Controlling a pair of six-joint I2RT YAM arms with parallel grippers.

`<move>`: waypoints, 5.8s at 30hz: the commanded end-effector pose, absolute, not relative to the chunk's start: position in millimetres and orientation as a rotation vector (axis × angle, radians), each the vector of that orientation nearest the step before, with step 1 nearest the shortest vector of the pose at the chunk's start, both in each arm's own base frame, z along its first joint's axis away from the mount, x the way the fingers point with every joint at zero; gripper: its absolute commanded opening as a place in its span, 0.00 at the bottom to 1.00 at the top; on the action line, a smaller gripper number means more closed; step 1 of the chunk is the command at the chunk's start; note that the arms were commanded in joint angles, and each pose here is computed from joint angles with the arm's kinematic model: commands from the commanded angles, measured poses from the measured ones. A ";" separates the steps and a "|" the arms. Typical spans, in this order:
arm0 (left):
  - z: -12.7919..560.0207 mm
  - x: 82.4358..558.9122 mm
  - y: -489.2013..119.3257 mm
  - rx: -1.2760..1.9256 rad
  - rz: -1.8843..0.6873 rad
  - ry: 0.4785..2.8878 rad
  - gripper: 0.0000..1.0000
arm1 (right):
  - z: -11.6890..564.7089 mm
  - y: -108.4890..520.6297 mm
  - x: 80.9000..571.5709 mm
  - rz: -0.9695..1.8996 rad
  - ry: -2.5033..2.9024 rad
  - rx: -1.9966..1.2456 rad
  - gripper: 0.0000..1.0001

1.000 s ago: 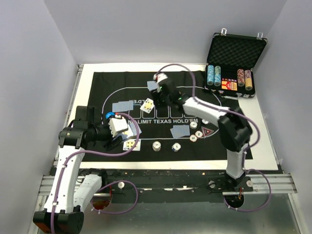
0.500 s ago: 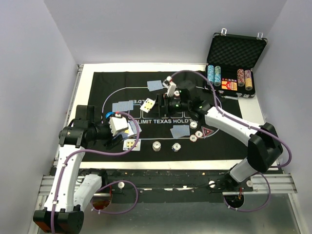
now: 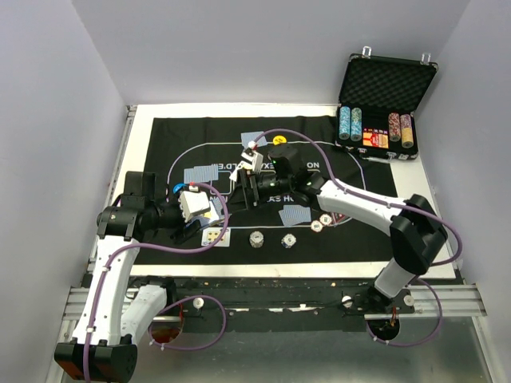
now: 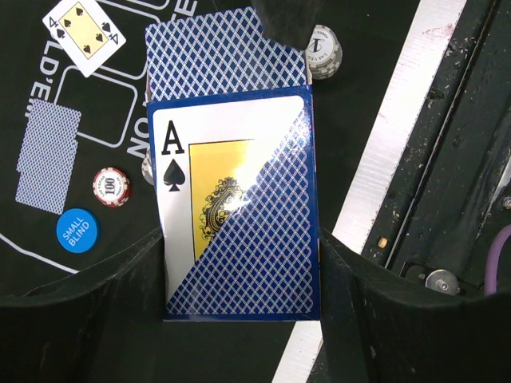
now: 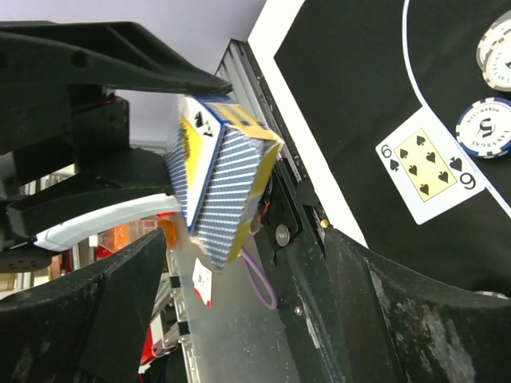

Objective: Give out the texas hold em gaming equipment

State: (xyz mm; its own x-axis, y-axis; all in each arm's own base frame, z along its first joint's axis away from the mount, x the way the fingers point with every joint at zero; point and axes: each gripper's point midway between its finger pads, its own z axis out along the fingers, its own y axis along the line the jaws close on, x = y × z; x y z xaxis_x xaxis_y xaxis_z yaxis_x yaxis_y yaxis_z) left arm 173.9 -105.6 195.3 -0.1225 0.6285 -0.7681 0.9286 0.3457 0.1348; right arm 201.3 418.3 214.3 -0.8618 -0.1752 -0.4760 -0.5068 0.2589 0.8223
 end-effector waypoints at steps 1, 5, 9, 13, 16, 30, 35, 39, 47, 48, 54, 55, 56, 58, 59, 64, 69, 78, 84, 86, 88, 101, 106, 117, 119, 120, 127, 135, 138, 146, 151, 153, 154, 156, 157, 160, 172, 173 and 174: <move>211.2 178.8 -110.1 1.372 -0.477 1.772 0.48 | 207.5 426.4 203.5 1.666 2.282 -0.614 0.86; 213.1 178.6 -110.8 1.373 -0.476 1.763 0.47 | 200.4 429.8 206.4 1.681 2.300 -0.582 0.74; 213.1 177.8 -110.9 1.374 -0.478 1.762 0.48 | 198.7 434.1 208.6 1.700 2.304 -0.556 0.64; 213.4 178.1 -110.5 1.374 -0.474 1.763 0.48 | 199.4 436.9 209.7 1.721 2.298 -0.544 0.54; 213.2 177.8 -109.9 1.379 -0.469 1.762 0.48 | 199.0 434.7 209.6 1.712 2.301 -0.539 0.48; 214.8 179.5 -111.5 1.377 -0.477 1.754 0.48 | 196.2 400.8 219.7 1.643 2.322 -0.447 0.28; 214.0 179.9 -111.1 1.376 -0.476 1.760 0.48 | 200.4 394.6 220.6 1.649 2.317 -0.428 0.22; 213.5 180.0 -111.6 1.374 -0.480 1.759 0.48 | 206.6 392.9 219.4 1.661 2.306 -0.426 0.18; 211.0 180.9 -110.3 1.382 -0.468 1.757 0.48 | 232.2 373.9 228.6 1.691 2.254 -0.365 0.12; 209.5 181.3 -109.7 1.381 -0.466 1.764 0.48 | 235.3 372.2 228.6 1.697 2.248 -0.360 0.11; 208.6 181.5 -110.2 1.381 -0.468 1.760 0.48 | 242.7 368.5 224.5 1.791 2.234 -0.330 0.04; 208.0 181.5 -109.9 1.381 -0.468 1.764 0.48 | 243.4 368.5 223.8 1.805 2.230 -0.331 0.04; 208.6 181.8 -109.4 1.380 -0.462 1.761 0.48 | 242.9 367.2 224.9 1.811 2.228 -0.329 0.03; 207.6 181.3 -109.7 1.382 -0.465 1.763 0.48 | 244.4 361.7 231.4 1.807 2.219 -0.317 0.01; 207.2 181.1 -109.4 1.382 -0.463 1.764 0.48 | 247.8 356.1 237.7 1.798 2.205 -0.305 0.01; 206.1 180.2 -108.6 1.384 -0.457 1.764 0.48 | 267.5 327.8 284.4 1.564 2.157 -0.263 0.01; 207.8 181.0 -108.4 1.382 -0.454 1.764 0.48 | 267.3 310.5 331.7 1.145 2.164 -0.345 0.01; 207.0 180.0 -110.1 1.368 -0.476 1.774 0.48 | 207.0 282.1 409.8 0.108 2.101 -0.474 0.01; 209.8 175.2 -109.3 1.373 -0.464 1.763 0.48 | 181.1 296.5 427.4 -0.243 1.961 -0.616 0.01; 209.7 173.1 -109.4 1.372 -0.468 1.764 0.48 | 173.7 301.0 431.3 -0.298 1.920 -0.645 0.01; 208.3 171.2 -109.0 1.374 -0.472 1.772 0.48 | 164.7 305.0 433.8 -0.355 1.906 -0.674 0.01; 213.3 168.3 -108.4 1.378 -0.468 1.770 0.48 | 79.0 367.4 426.6 -0.368 1.887 -0.902 0.01; 214.2 168.8 -108.0 1.378 -0.464 1.771 0.48 | 49.4 384.4 413.6 -0.333 1.920 -0.979 0.01; 217.1 170.5 -107.8 1.381 -0.459 1.768 0.48 | 4.8 407.3 378.0 -0.128 2.039 -1.089 0.08; 217.6 170.6 -108.3 1.379 -0.463 1.767 0.48 | -2.2 404.5 374.5 -0.136 2.056 -1.103 0.10; 218.1 170.6 -108.1 1.379 -0.459 1.764 0.48 | -3.2 402.7 374.2 -0.140 2.063 -1.104 0.12; 217.9 171.3 -107.9 1.380 -0.455 1.763 0.48 | -11.9 384.7 369.3 -0.208 2.089 -1.103 0.30; 216.7 169.7 -107.1 1.389 -0.457 1.769 0.48 | -8.0 380.8 365.3 -0.194 2.102 -1.105 0.46; 215.6 169.0 -106.8 1.389 -0.454 1.769 0.48 | -5.2 376.4 364.9 -0.201 2.108 -1.097 0.48; 216.4 170.1 -107.7 1.387 -0.460 1.767 0.48 | 58.5 362.7 375.3 -0.097 2.135 -0.887 0.65; 214.0 171.3 -108.0 1.389 -0.463 1.769 0.48 | 119.0 342.1 380.2 0.011 2.155 -0.684 0.71; 213.7 172.3 -108.1 1.389 -0.461 1.766 0.48 | 142.3 335.7 378.4 0.095 2.161 -0.599 0.75; 213.4 172.7 -108.1 1.388 -0.459 1.764 0.48 | 151.8 333.1 376.5 0.148 2.168 -0.562 0.76; 213.7 173.6 -108.2 1.387 -0.455 1.758 0.48 | 169.9 331.5 370.0 0.301 2.203 -0.494 0.77; 214.2 174.5 -108.3 1.387 -0.452 1.755 0.48 | 180.3 329.4 366.8 0.375 2.213 -0.466 0.77; 213.6 175.3 -108.3 1.388 -0.452 1.755 0.48 | 206.3 345.6 338.7 0.714 2.232 -0.465 0.79; 207.1 181.5 -107.6 1.389 -0.446 1.763 0.48 | 263.5 387.2 235.9 1.590 2.161 -0.563 0.88; 207.3 182.0 -108.0 1.387 -0.448 1.763 0.48 | 263.8 388.4 231.0 1.625 2.159 -0.568 0.88; 207.0 182.6 -107.5 1.387 -0.445 1.765 0.48 | 261.7 389.3 227.3 1.640 2.168 -0.568 0.88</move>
